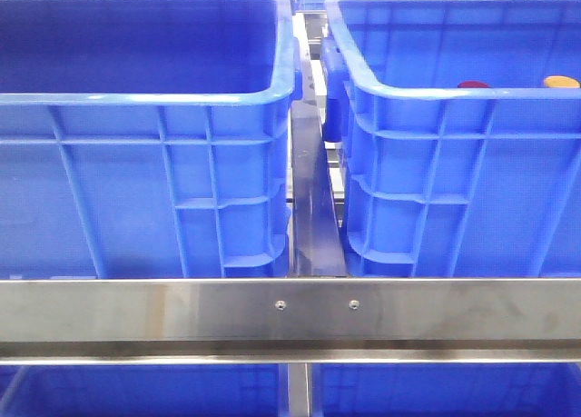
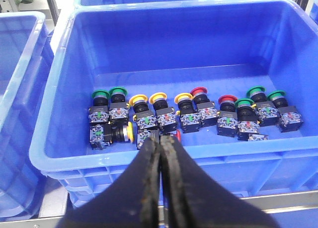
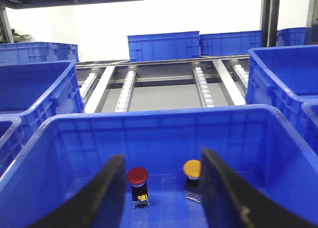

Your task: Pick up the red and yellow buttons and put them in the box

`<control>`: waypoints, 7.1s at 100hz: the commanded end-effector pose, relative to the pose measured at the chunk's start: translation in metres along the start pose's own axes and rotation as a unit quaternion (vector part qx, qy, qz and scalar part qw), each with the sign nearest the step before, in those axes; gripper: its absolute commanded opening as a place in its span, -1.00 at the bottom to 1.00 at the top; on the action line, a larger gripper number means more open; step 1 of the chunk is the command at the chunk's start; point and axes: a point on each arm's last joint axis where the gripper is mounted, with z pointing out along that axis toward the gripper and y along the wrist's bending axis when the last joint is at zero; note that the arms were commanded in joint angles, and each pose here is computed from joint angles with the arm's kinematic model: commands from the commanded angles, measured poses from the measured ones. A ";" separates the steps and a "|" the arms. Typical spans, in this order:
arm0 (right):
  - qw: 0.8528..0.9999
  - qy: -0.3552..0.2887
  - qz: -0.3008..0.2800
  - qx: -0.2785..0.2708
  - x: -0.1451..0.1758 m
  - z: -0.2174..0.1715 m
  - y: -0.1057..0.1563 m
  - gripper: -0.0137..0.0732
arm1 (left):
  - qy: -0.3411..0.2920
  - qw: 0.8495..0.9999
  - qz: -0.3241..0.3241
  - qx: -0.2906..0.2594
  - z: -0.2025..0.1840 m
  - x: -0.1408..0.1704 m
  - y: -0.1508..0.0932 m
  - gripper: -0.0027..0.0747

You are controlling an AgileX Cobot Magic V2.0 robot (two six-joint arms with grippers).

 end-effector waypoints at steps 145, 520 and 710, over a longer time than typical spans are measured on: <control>0.999 -0.021 -0.002 -0.040 -0.009 -0.003 0.008 -0.84 | -0.045 0.999 -0.003 0.006 -0.003 -0.014 -0.001 -0.98; 1.000 0.004 -0.012 0.019 -0.002 -0.024 -0.002 -0.84 | -0.209 0.978 -0.025 0.004 0.040 0.140 -0.001 -0.98; 0.993 -0.119 -0.001 -0.012 0.107 -0.077 -0.007 -0.84 | -0.209 0.978 -0.025 0.004 0.040 0.140 -0.001 -0.98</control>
